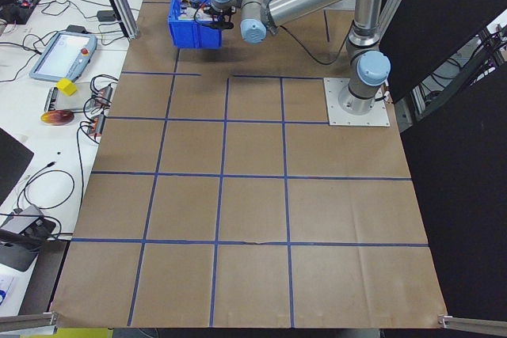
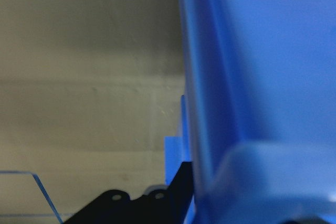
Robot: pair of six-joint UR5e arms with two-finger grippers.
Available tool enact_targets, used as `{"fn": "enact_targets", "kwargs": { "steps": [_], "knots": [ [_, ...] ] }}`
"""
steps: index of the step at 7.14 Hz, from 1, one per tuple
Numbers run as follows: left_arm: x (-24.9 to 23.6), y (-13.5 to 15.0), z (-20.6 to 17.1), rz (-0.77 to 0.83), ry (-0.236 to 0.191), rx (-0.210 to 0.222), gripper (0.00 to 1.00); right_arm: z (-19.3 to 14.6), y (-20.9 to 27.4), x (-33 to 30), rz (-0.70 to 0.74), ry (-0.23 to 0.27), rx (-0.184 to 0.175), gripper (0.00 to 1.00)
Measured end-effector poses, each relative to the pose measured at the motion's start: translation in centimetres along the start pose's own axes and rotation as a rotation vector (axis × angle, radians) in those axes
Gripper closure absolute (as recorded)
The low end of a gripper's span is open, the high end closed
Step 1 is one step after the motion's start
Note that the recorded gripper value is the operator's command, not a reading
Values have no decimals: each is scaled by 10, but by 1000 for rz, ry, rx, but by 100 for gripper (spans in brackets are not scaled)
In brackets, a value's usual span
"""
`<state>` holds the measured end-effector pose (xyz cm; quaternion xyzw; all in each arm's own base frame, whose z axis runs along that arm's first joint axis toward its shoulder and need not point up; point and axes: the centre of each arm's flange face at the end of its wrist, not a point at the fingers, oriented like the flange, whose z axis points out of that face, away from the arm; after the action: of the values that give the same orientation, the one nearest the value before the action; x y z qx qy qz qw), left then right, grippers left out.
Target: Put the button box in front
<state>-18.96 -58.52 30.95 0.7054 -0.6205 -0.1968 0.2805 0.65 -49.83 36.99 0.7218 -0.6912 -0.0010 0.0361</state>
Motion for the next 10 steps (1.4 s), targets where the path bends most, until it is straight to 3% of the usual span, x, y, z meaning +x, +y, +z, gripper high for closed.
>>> {"fn": "enact_targets", "kwargs": {
  "steps": [2,4,7,10],
  "knots": [
    [13,-1,49,-14,26,-32,100,6,1,-18,9,-14,5,93],
    [7,-2,77,37,12,-43,100,8,0,-22,9,-20,5,93],
    [-16,0,100,106,-43,-51,100,7,-3,-30,13,-30,7,93],
    [-18,-4,96,86,-42,-50,99,7,-13,-55,11,-28,7,93]
  ]
}}
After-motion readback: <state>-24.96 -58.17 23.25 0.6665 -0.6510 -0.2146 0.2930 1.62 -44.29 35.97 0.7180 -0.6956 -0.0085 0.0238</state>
